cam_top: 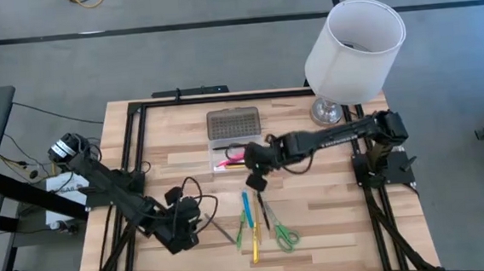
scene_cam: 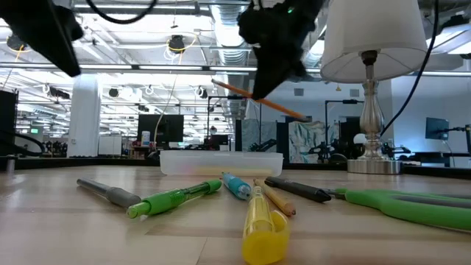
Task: Pick & place school supplies into a supply box
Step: Put the orange pencil into the supply box, then put the black transparent pen into the supply box
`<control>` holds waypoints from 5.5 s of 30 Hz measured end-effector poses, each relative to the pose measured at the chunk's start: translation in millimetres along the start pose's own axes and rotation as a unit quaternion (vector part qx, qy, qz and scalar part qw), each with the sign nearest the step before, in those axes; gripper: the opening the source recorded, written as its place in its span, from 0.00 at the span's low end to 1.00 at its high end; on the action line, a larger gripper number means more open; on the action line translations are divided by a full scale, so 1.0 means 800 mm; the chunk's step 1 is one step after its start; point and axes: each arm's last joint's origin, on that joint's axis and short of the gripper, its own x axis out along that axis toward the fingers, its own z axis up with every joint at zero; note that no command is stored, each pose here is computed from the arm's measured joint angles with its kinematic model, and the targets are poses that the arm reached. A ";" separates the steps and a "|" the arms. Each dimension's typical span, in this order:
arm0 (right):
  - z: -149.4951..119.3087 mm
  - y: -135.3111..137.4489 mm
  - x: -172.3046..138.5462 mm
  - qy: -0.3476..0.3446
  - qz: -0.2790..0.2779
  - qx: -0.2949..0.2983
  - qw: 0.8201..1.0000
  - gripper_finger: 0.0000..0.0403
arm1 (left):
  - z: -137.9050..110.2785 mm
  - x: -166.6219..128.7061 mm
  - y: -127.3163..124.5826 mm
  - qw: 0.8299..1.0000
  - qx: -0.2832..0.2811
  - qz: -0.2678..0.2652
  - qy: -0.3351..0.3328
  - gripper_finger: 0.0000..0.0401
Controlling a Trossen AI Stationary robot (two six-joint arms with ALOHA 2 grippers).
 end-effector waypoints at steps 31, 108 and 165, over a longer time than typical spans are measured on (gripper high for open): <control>0.039 -0.060 0.090 -0.042 -0.005 -0.059 0.997 0.01 | -0.030 -0.021 -0.016 0.993 -0.105 -0.009 -0.044 0.33; -0.199 0.177 -0.161 -0.156 -0.008 0.083 0.984 0.17 | 0.030 0.087 0.046 0.923 0.331 -0.194 -0.035 0.33; -0.202 0.165 -0.159 -0.147 -0.051 0.073 0.985 0.17 | -0.024 0.165 0.030 0.986 0.019 -0.102 0.134 0.04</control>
